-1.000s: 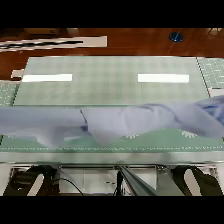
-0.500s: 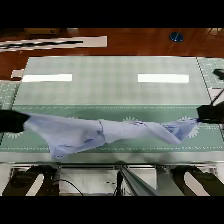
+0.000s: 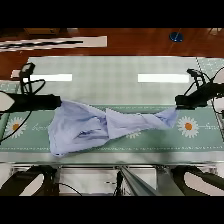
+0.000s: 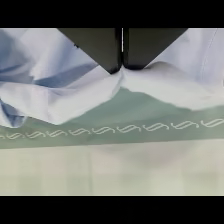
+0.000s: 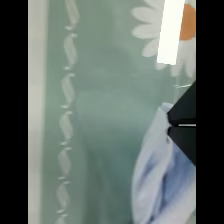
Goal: Fold the shirts.
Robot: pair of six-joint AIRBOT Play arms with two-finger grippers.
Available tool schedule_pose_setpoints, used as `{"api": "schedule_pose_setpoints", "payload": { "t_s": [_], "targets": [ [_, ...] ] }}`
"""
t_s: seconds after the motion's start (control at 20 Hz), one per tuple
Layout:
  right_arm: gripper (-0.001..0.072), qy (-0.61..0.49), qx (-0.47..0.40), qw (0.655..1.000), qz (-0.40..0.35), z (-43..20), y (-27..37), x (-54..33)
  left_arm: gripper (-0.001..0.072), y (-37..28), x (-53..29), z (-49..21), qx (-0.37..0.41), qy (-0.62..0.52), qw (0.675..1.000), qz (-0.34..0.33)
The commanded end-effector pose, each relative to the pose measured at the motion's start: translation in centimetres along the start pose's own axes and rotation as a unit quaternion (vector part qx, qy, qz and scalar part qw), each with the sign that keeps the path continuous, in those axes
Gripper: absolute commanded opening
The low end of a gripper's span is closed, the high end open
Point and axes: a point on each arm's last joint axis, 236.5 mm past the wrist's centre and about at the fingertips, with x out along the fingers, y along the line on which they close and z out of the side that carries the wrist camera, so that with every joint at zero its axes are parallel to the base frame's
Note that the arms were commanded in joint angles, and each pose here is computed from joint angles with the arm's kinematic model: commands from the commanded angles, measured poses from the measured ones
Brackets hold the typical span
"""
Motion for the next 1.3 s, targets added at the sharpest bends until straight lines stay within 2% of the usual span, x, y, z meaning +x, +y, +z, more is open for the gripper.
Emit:
{"api": "schedule_pose_setpoints", "payload": {
  "t_s": [0.0, 0.2, 0.55, 0.95, 1.0, 1.15, 1.2, 1.25],
  "targets": [
    [0.0021, -0.129, 0.030, 0.991, -0.002, 6.5, -0.4, 0.1, 0.0024, 1.2, 4.5, -1.1, -0.032, 0.042, 0.999, 0.000],
    [0.0021, -0.202, 0.080, 0.976, 0.002, 10.0, -0.9, -0.6, 0.0024, 1.2, 6.4, 0.0, -0.056, 0.025, 0.998, -0.008],
    [0.0021, -0.092, 0.094, 0.991, 0.004, 6.7, -1.4, 5.0, 0.0024, -0.9, 8.5, -1.2, -0.022, 0.044, 0.999, -0.021],
    [0.0023, -0.060, 0.080, 0.995, -0.018, 5.3, -2.3, 5.4, 0.0025, -2.0, 9.0, -1.9, 0.002, 0.054, 0.998, -0.027],
    [0.0055, -0.053, 0.073, 0.996, -0.016, 4.9, -2.1, 5.4, 0.0024, -2.0, 9.0, -1.9, 0.002, 0.055, 0.998, -0.027],
    [0.0373, -0.033, -0.018, 0.999, 0.027, 3.3, 0.6, 3.3, 0.0025, -2.0, 9.0, -2.1, 0.002, 0.060, 0.998, -0.028],
    [0.0507, -0.026, -0.041, 0.998, 0.051, 2.5, 2.0, 1.7, 0.0024, -2.0, 9.0, -2.2, 0.002, 0.061, 0.998, -0.028],
    [0.0583, -0.023, -0.050, 0.996, 0.071, 1.7, 3.3, 0.0, 0.0024, -2.0, 9.0, -2.3, 0.002, 0.063, 0.998, -0.028]
  ]
}}
